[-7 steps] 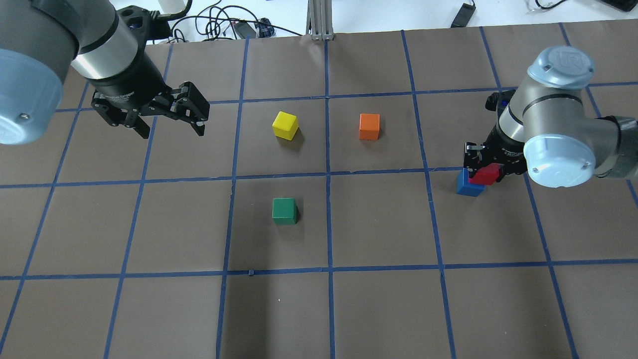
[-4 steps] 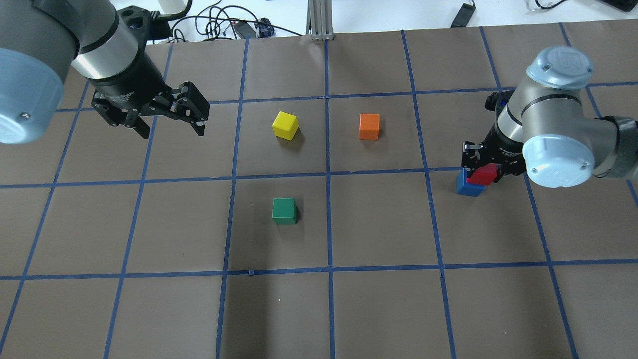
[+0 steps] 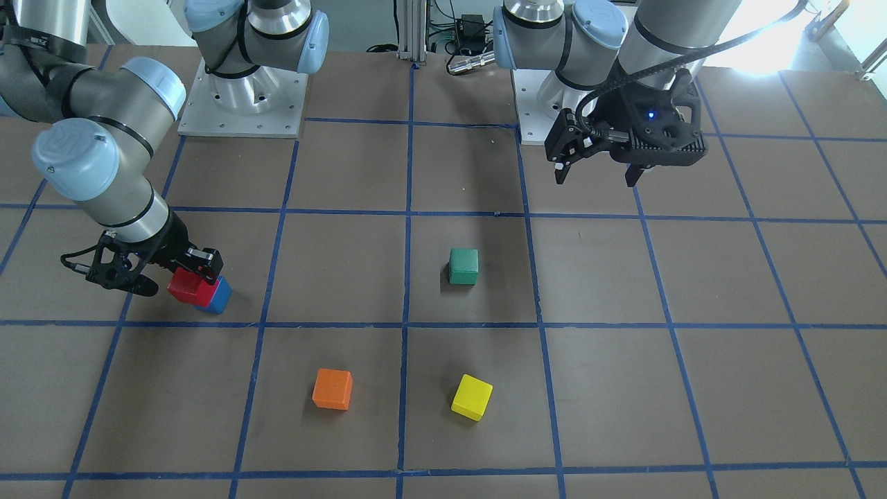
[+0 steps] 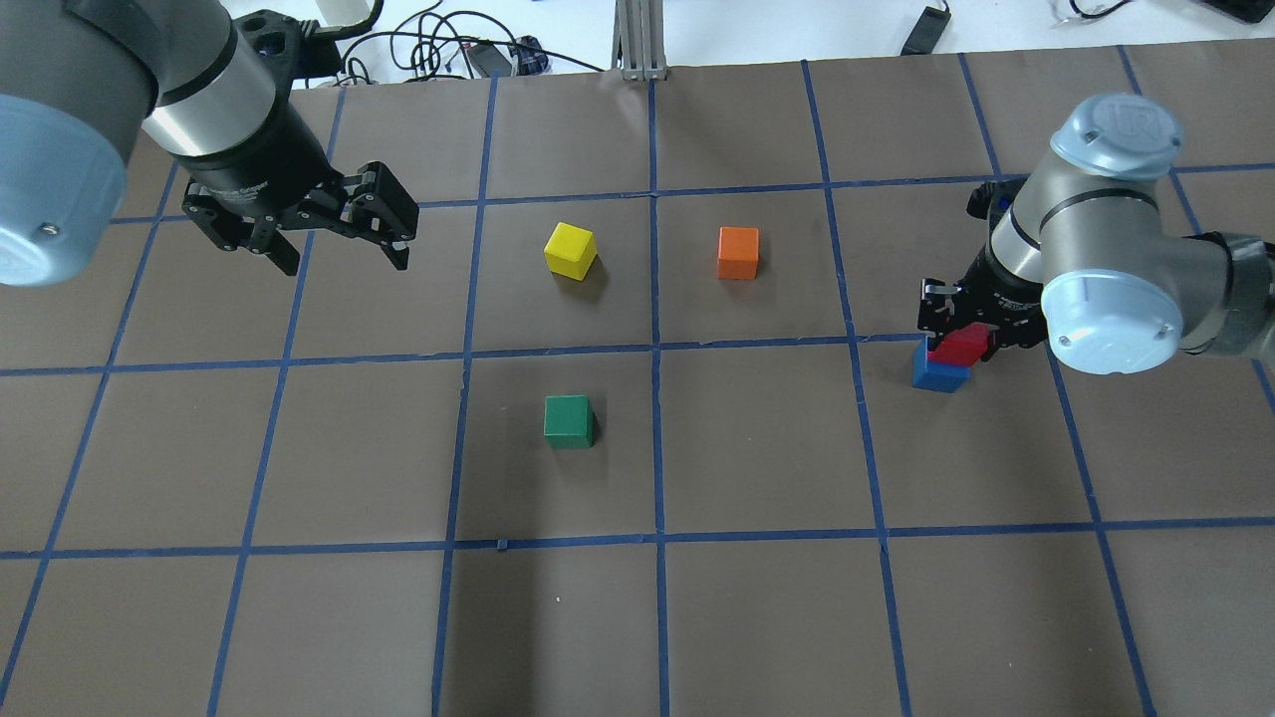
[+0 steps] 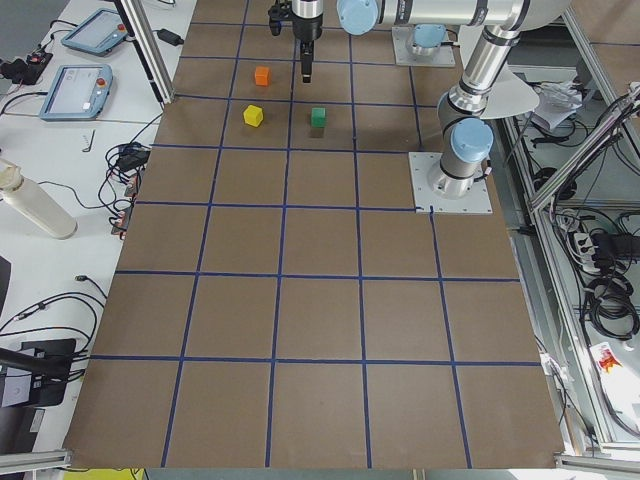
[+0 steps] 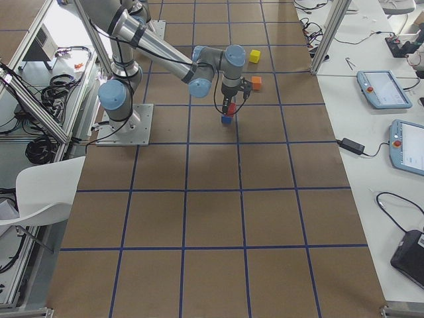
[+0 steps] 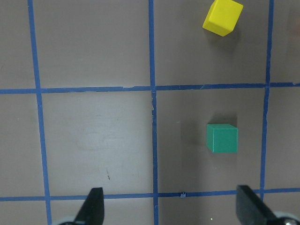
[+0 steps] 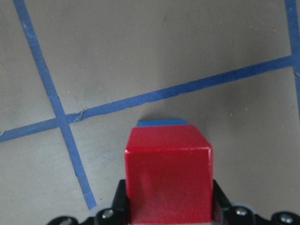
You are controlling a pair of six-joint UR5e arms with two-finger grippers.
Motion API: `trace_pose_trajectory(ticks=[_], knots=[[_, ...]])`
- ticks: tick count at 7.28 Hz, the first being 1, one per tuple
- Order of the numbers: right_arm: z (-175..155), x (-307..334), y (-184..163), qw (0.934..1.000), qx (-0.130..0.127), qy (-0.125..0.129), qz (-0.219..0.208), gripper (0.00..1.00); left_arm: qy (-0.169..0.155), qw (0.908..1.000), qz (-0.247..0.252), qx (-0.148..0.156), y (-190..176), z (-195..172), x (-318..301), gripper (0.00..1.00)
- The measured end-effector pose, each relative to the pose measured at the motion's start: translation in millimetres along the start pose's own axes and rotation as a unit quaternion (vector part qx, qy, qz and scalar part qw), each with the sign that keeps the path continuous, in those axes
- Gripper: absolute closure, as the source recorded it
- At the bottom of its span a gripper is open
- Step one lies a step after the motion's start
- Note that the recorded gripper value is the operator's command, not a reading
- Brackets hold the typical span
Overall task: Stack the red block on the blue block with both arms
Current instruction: 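Lower the red cube onto the blue cube with the right gripper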
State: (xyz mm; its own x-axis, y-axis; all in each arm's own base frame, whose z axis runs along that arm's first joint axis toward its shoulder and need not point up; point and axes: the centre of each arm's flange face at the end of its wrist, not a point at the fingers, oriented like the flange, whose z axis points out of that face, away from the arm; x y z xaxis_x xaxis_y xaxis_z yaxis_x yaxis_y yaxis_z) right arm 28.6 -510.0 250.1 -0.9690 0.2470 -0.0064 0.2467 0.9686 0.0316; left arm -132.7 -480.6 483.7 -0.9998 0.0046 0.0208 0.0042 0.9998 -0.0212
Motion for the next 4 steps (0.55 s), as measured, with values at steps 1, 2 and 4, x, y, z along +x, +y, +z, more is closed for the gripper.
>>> trace_pose_trajectory(ticks=[1,2,4], knots=[[-0.1,-0.1,-0.9,1.0000,0.005,0.000,0.001,0.72,0.000,1.0000,0.000,0.000,-0.3,0.2,-0.1,0.00],[0.3,-0.1,-0.8,1.0000,0.006,-0.001,0.001,0.77,0.000,1.0000,0.000,0.000,-0.5,-0.1,-0.1,0.00],[-0.8,-0.3,0.7,1.0000,0.004,-0.001,0.002,0.79,0.000,1.0000,0.000,0.000,-1.0,0.2,-0.3,0.00]])
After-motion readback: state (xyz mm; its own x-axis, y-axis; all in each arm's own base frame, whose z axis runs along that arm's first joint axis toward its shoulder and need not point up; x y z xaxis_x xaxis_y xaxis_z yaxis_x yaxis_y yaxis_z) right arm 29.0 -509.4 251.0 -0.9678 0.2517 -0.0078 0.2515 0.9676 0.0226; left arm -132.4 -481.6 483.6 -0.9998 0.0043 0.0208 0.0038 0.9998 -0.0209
